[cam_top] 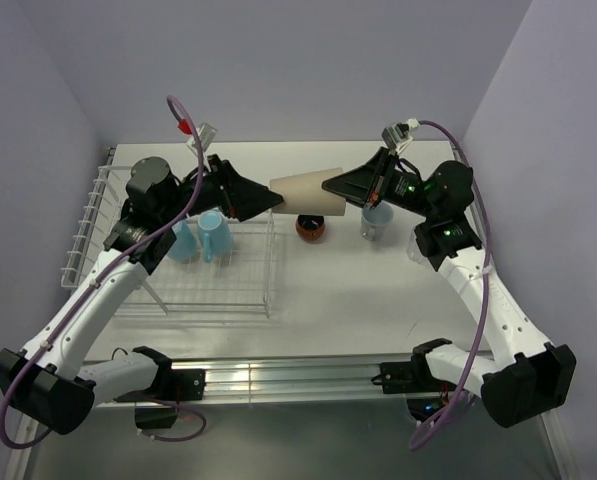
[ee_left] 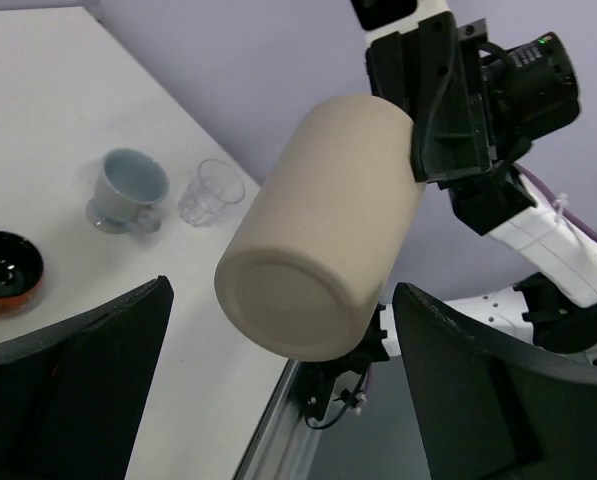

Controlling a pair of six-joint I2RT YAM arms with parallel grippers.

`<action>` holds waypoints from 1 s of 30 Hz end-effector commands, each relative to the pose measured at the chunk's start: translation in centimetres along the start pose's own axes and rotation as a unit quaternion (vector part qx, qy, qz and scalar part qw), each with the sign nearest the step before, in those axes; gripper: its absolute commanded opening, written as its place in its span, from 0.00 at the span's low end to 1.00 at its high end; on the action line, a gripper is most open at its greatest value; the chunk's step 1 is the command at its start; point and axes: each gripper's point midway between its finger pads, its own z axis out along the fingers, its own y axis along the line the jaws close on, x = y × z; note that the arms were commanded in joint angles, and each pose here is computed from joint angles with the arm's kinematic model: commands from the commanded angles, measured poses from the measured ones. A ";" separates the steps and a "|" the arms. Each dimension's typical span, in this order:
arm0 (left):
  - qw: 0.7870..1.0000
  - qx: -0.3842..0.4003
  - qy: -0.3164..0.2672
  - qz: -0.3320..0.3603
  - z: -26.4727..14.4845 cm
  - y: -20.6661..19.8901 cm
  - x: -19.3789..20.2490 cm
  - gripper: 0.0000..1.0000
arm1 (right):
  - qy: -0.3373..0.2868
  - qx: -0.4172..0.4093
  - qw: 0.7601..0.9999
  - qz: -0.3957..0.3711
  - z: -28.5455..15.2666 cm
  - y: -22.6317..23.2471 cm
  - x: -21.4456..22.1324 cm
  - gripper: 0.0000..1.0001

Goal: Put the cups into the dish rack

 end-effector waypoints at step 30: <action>0.997 0.076 -0.008 0.018 0.7 -4.6 -0.1 0.00 | 0.008 -0.059 0.998 -0.006 1.9 1.2 0.8 0.06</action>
